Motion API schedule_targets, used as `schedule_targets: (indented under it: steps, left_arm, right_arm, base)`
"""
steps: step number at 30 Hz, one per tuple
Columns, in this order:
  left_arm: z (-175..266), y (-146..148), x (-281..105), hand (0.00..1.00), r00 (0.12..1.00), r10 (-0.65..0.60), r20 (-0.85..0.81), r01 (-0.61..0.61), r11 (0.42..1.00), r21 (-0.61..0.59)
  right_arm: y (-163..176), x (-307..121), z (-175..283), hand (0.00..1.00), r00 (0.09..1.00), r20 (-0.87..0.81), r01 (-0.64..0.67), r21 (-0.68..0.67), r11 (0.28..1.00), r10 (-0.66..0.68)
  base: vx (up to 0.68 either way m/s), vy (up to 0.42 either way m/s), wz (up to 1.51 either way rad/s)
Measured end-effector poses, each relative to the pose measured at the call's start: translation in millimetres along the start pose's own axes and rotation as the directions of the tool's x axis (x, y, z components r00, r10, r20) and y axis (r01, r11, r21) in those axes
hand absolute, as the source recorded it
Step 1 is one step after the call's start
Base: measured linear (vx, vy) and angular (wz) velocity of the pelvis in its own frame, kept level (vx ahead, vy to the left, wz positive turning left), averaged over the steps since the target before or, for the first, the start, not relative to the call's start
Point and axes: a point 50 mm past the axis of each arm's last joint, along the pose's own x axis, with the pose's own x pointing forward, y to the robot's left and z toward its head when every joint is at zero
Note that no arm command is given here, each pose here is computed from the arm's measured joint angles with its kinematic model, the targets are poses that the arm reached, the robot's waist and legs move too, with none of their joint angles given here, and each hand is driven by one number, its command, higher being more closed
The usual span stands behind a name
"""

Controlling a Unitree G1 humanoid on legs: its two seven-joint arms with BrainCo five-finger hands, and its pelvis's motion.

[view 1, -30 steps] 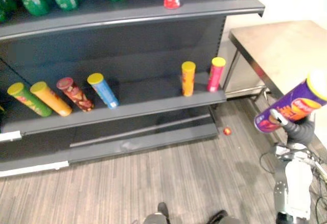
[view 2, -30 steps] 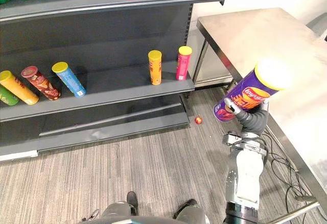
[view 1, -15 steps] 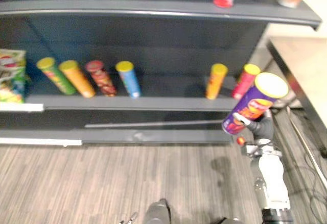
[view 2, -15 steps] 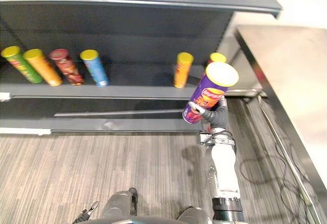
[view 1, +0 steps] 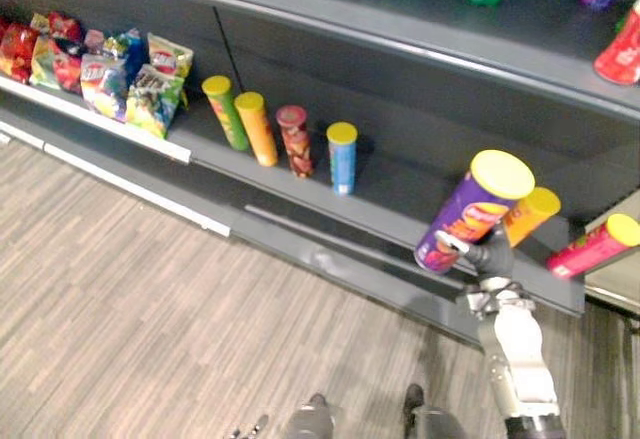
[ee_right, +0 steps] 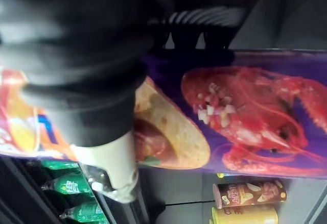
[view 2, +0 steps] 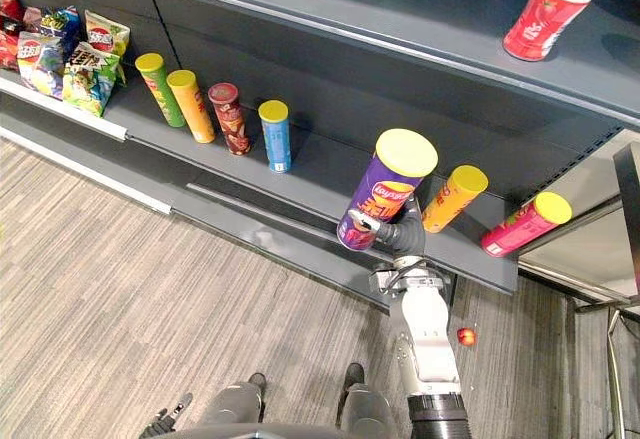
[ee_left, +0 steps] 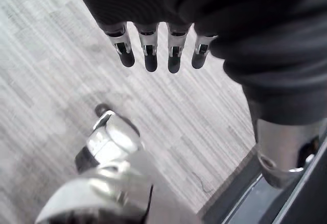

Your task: Put the gum and the chips on the shelf.

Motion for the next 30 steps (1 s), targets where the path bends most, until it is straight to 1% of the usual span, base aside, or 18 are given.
schedule_targets:
  steps: [2, 6, 12, 18, 22, 25, 30]
  left_arm:
    - [2, 0, 1, 0.0, 1.0, 0.0, 0.005, 0.0, 1.0, -0.003]
    - [3, -1, 1, 0.0, 1.0, 0.008, 0.008, -0.008, 1.0, 0.009]
    - [-1, 1, 1, 0.0, 1.0, 0.029, -0.008, -0.029, 0.998, 0.055]
    - [-2, -1, 1, 0.0, 1.0, 0.025, -0.01, -0.024, 0.994, 0.106]
    - [2, -4, 2, 0.0, 1.0, 0.01, -0.001, -0.01, 0.988, 0.152]
    - [4, -6, 3, 0.0, 1.0, 0.006, 0.001, -0.006, 0.987, 0.158]
    - [15, -18, 6, 0.0, 0.999, -0.029, 0.026, 0.023, 0.984, 0.178]
  right_arm:
    - [-1, -4, 2, 1.0, 1.0, 0.008, 0.011, 0.031, 0.999, -0.011]
    - [2, -5, 2, 1.0, 1.0, 0.012, 0.005, 0.031, 0.999, -0.006]
    - [18, -17, -11, 1.0, 0.998, -0.048, -0.049, 0.048, 0.998, 0.051]
    - [19, -20, -15, 1.0, 0.996, -0.072, -0.042, 0.045, 0.998, 0.045]
    - [22, -6, -17, 1.0, 0.997, -0.066, -0.034, 0.006, 0.999, 0.034]
    - [25, 6, -14, 1.0, 0.998, -0.046, -0.033, 0.004, 0.999, 0.033]
    - [39, 41, 5, 1.0, 0.996, 0.054, -0.061, -0.081, 0.995, 0.065]
  base:
    - [0.05, -0.21, 0.66]
    - [0.01, -0.05, 0.33]
    - [0.01, 0.08, -0.18]
    - [-0.02, 0.025, -0.11]
    - [-0.05, 0.003, -0.03]
    - [-0.05, 0.015, 0.08]
    - [-0.07, 0.026, 0.14]
